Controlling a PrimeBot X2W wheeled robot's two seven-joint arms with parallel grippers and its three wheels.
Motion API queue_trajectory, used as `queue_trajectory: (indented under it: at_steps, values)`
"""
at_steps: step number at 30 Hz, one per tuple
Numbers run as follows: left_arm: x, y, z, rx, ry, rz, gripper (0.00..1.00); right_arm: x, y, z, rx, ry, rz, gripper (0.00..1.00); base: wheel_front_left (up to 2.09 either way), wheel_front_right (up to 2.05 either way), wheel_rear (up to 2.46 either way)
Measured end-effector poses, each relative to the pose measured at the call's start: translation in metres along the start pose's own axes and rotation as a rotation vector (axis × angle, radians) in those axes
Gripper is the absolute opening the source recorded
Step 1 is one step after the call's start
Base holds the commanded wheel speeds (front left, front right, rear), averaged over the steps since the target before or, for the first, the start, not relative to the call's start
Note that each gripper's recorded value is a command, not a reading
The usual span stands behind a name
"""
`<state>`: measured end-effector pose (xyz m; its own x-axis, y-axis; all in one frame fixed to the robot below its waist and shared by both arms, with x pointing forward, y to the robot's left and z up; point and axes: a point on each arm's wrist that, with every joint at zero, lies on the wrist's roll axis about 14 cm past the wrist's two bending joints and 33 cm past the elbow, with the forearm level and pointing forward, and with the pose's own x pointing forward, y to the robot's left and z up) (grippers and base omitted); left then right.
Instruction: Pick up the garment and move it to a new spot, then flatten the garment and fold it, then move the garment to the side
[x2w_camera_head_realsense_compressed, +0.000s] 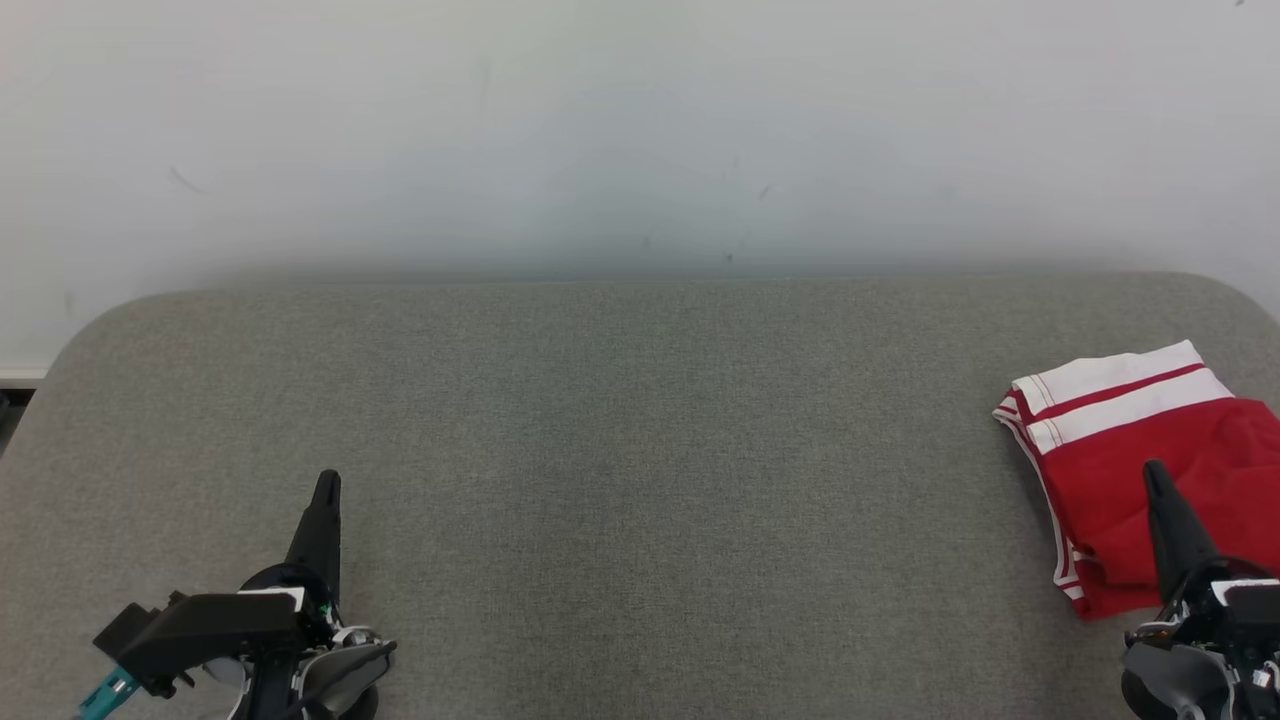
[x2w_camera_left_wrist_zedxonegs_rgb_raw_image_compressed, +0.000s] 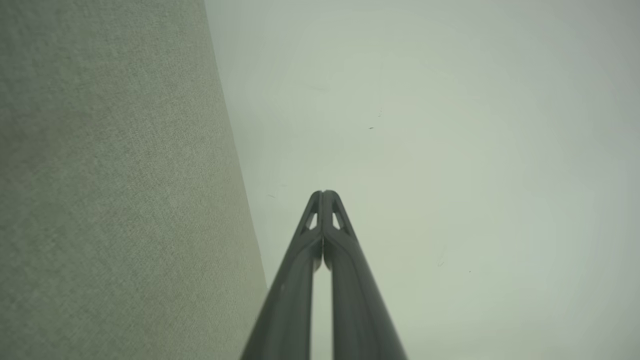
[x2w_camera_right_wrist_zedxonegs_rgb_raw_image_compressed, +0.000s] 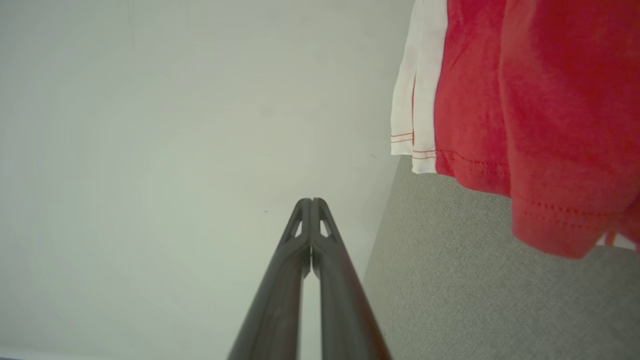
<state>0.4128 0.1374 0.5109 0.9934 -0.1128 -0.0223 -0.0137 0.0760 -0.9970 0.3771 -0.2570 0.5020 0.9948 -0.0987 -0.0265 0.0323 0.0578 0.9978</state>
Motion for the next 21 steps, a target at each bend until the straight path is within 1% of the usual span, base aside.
queue_trajectory:
  at_steps: [10,21]
  values:
    - [0.0067,-0.0013,-0.0037,-0.074,0.000,-0.009,0.00,0.0020,0.0027,0.0055,0.063,-0.012,0.016,0.00,0.00,0.00,0.00]
    - [0.0068,-0.0009,-0.0039,-0.076,-0.001,-0.007,0.00,0.0023,0.0033,0.0057,0.067,-0.012,0.018,0.00,0.00,0.00,0.00]
